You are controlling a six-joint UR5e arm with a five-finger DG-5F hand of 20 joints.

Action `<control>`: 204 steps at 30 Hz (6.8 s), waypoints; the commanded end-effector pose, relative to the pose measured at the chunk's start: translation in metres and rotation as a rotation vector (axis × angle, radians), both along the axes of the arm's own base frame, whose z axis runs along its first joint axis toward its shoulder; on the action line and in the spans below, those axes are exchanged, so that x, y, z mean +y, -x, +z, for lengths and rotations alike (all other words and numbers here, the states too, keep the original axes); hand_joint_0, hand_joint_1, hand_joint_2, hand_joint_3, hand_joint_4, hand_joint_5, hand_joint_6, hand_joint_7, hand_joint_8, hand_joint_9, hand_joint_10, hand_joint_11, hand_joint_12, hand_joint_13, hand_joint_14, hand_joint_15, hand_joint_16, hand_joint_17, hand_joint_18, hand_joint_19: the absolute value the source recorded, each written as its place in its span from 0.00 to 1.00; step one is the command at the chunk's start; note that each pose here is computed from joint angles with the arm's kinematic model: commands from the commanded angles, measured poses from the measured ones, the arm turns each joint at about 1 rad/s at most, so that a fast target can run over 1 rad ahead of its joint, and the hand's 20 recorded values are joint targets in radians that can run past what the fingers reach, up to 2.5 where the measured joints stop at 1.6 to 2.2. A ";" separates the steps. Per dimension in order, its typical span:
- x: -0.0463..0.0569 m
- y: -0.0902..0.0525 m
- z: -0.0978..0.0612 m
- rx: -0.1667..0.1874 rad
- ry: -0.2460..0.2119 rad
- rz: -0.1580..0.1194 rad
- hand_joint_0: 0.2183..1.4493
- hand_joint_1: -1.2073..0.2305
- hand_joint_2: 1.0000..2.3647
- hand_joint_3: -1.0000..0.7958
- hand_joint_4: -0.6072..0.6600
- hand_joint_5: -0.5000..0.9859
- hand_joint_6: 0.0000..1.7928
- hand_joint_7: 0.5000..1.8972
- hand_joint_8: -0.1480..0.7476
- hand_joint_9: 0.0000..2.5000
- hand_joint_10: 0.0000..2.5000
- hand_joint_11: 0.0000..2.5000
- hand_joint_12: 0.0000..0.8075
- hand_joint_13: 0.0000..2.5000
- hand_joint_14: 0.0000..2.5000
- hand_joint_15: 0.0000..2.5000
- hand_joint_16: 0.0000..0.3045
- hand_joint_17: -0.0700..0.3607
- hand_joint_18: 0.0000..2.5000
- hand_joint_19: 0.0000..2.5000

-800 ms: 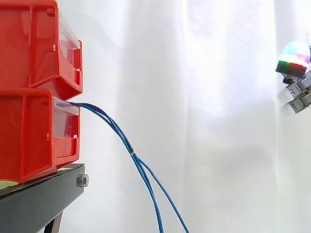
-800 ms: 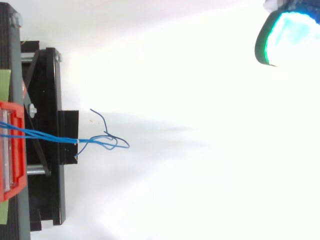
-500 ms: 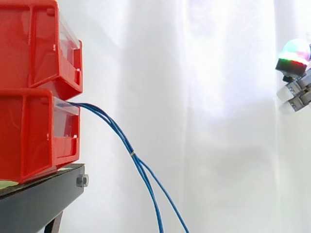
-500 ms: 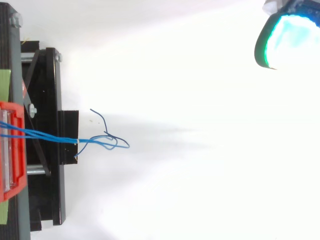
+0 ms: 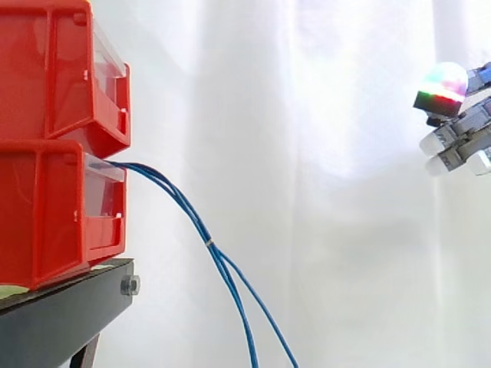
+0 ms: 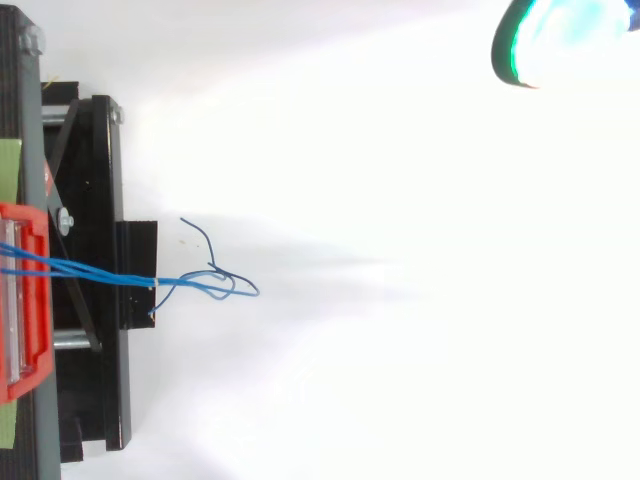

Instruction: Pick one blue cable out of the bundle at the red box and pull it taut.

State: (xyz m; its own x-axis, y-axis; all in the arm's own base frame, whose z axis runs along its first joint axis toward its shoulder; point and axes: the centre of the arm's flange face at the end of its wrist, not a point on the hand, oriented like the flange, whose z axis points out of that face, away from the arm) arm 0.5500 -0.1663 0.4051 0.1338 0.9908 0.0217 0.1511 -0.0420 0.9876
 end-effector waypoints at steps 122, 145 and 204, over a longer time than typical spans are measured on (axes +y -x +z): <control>0.072 -0.219 -0.239 -0.255 -0.023 0.078 0.34 0.32 0.01 0.35 0.71 0.24 0.31 0.43 0.49 0.02 0.00 0.00 0.48 0.00 0.00 0.00 0.20 0.48 0.00 0.08; 0.063 -0.226 -0.224 -0.260 -0.019 0.067 0.35 0.29 0.01 0.48 0.67 0.21 0.47 0.21 0.52 0.07 0.00 0.00 0.49 0.04 0.00 0.00 0.21 0.49 0.09 0.06; 0.055 -0.217 -0.175 -0.162 -0.023 0.094 0.34 0.22 0.01 0.45 0.63 0.24 0.49 0.41 0.55 0.18 0.00 0.03 0.49 0.11 0.00 0.00 0.20 0.49 0.17 0.05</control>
State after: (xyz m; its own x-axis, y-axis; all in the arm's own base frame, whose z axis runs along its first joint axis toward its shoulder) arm 0.7689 -0.1094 0.2236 0.0315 0.9977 0.0605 -0.0095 -0.0603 0.9981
